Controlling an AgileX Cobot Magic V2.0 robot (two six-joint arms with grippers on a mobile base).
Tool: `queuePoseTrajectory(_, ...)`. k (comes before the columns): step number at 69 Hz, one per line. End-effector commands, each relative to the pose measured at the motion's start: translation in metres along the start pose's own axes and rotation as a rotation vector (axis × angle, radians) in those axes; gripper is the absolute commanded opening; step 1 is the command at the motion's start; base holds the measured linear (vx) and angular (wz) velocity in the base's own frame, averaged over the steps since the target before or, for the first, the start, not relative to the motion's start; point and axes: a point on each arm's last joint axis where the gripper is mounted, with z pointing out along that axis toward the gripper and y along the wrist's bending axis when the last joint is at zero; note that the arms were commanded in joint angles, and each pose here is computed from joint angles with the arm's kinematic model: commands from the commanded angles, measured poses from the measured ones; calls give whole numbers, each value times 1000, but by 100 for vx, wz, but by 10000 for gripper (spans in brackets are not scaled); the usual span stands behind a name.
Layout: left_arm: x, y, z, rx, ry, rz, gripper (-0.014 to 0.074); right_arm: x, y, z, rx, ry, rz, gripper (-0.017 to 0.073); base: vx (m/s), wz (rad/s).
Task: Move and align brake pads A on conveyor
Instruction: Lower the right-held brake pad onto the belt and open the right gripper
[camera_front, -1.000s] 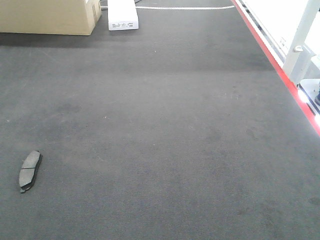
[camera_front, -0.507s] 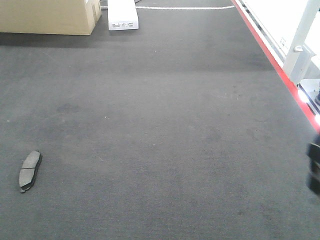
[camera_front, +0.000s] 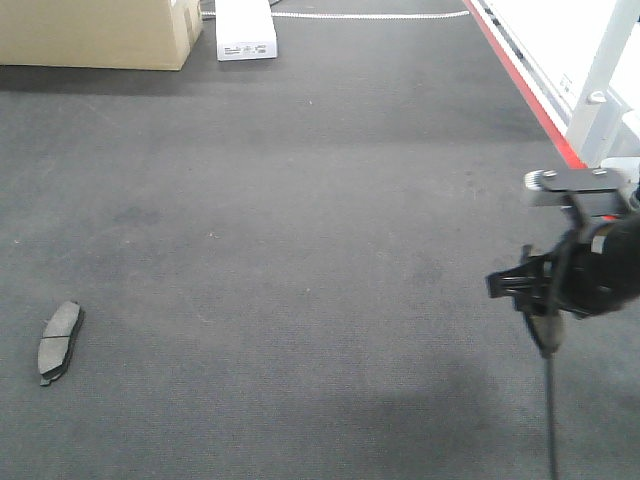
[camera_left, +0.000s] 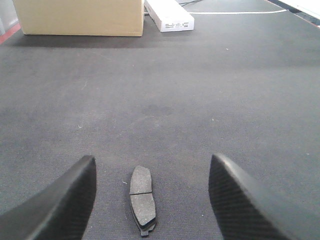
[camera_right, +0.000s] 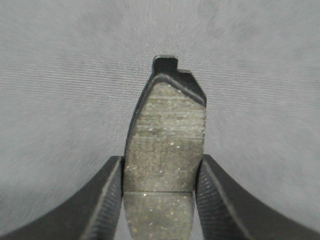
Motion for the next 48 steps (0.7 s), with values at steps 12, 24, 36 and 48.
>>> queuePoseTrajectory(12,-14,-2,-2,14,-87,-6,471,-39,1,30,-2,-1,-19,31,0,0)
queuePoseTrajectory(24,-14,-2,-2,14,-87,-6,471,-50,4,58,-20,73,-19,43,0,0)
queuePoseTrajectory(36,-14,-2,-2,14,-87,-6,471,-56,5,80,-27,120,-5,113,0,0)
queuePoseTrajectory(48,-14,-2,-2,14,-87,-6,471,-52,5,97,-25,167,-5,317,0,0)
